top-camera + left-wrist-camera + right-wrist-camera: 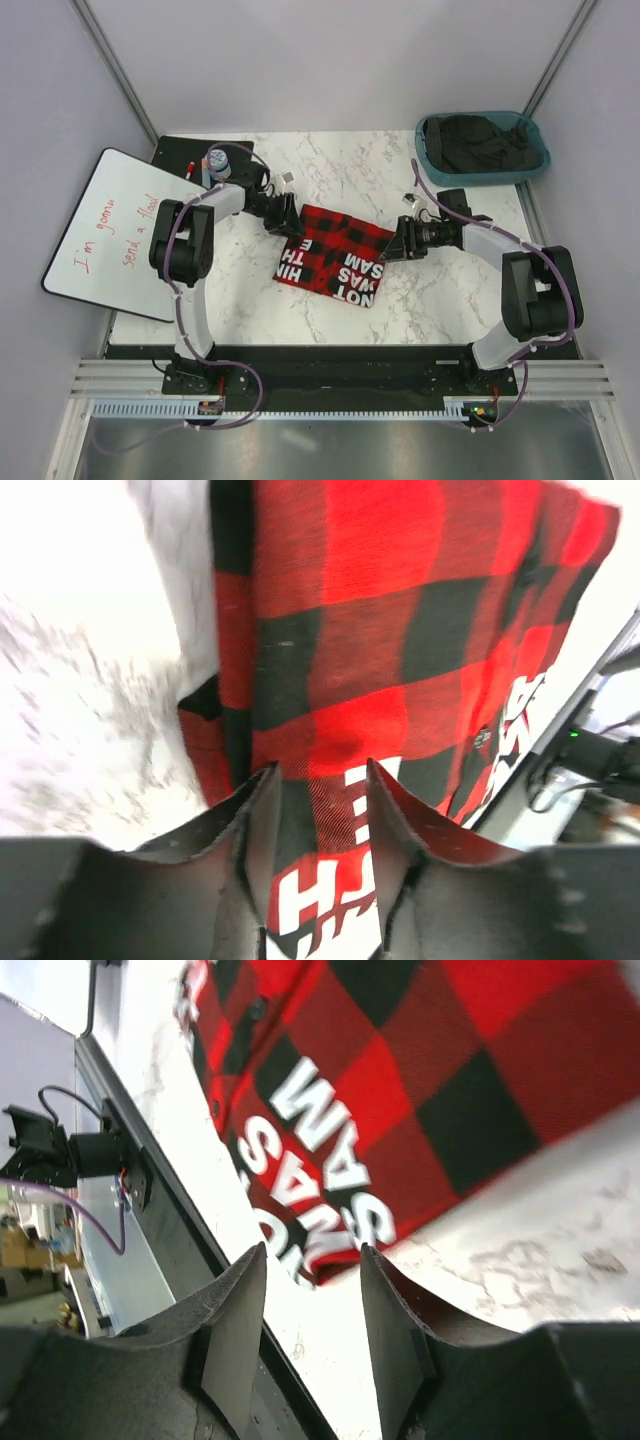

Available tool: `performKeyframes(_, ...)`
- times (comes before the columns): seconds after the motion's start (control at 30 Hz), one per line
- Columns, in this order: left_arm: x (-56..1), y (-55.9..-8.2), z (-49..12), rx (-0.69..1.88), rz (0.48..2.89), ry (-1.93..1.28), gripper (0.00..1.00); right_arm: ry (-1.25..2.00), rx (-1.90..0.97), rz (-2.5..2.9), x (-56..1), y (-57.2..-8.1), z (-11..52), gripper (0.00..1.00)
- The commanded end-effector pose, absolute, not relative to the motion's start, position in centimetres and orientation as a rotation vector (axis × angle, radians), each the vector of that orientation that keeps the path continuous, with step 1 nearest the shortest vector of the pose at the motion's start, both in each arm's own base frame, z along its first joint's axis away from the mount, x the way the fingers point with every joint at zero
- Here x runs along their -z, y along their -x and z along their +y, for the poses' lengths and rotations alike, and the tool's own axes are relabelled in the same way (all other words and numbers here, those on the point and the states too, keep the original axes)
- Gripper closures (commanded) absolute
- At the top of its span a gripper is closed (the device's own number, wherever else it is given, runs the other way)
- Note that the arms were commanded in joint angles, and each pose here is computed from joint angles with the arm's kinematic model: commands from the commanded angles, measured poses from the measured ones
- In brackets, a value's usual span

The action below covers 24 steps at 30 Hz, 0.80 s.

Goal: Fold and stack the long sleeve shirts
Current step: Fold the shirt

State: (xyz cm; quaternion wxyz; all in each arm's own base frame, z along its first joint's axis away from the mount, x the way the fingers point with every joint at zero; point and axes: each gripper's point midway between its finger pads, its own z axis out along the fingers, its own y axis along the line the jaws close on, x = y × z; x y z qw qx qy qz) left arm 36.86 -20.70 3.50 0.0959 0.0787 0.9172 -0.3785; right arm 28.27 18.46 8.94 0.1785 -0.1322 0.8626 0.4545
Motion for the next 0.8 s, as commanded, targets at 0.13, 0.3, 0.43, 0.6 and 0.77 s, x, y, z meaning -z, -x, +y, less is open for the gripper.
performKeyframes(0.13, -11.8, -37.3, -20.9, 1.045, 2.317, -0.653, 0.46, 0.01, -1.141, 2.436, -7.0, -30.2, 13.7, 0.59)
performKeyframes(0.3, -11.3, -37.3, -21.0, 1.03, 2.354, -0.607, 0.46, -0.086, -1.121, 2.38, -5.3, -32.2, 13.6, 0.64)
performKeyframes(0.43, -10.0, -38.6, -20.5, 0.961, 2.4, -0.568, 0.48, -0.172, -1.136, 2.388, -3.8, -33.3, 13.7, 0.68)
performKeyframes(0.6, -8.9, -39.1, -20.4, 0.96, 2.44, -0.523, 0.49, -0.279, -1.175, 2.415, -1.6, -33.8, 13.9, 0.72)
performKeyframes(0.77, -8.4, -39.5, -20.2, 0.936, 2.456, -0.5, 0.49, -0.333, -1.133, 2.456, 0.1, -34.0, 13.7, 0.74)
